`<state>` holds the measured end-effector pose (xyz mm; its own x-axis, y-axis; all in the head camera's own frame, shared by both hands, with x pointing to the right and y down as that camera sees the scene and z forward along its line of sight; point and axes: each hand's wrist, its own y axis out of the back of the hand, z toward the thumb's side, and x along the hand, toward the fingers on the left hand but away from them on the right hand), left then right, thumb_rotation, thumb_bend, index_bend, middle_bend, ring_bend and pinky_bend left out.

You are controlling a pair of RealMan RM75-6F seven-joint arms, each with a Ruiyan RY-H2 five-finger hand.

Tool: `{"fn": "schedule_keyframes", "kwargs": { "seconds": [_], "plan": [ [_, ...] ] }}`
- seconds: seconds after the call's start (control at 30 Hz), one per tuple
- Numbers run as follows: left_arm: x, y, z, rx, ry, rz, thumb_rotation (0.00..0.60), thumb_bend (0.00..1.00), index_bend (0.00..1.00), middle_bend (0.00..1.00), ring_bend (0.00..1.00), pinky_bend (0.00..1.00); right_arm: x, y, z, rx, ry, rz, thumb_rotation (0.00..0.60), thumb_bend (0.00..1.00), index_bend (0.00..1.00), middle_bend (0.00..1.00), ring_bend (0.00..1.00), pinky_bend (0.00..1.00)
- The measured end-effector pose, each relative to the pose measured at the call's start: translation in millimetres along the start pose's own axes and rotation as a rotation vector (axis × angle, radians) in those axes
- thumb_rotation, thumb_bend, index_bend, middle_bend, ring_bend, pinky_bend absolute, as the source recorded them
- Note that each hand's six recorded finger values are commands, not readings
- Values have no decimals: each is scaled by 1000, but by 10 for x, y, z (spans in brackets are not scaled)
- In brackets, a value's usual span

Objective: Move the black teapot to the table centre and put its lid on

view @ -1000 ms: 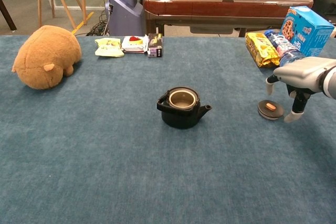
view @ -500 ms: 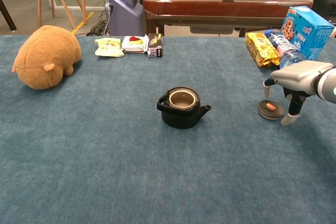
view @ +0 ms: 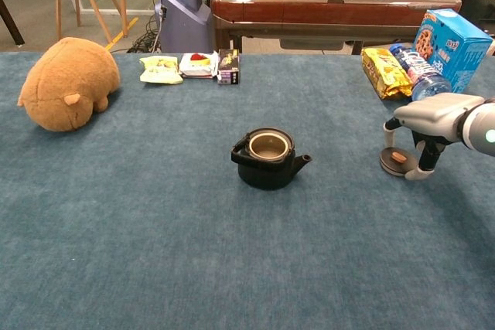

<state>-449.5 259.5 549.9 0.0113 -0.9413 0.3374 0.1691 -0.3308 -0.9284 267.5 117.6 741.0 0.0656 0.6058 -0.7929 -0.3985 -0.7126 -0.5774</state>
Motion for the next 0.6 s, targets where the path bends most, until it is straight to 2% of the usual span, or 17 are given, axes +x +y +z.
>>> {"fn": "schedule_keyframes", "kwargs": {
  "seconds": [0.6],
  "plan": [
    [-3, -10, 3, 4, 0, -3, 600, 768, 390, 294, 261, 541, 28, 23, -6, -7, 5, -12, 600, 288, 379, 965, 903, 917]
  ]
}}
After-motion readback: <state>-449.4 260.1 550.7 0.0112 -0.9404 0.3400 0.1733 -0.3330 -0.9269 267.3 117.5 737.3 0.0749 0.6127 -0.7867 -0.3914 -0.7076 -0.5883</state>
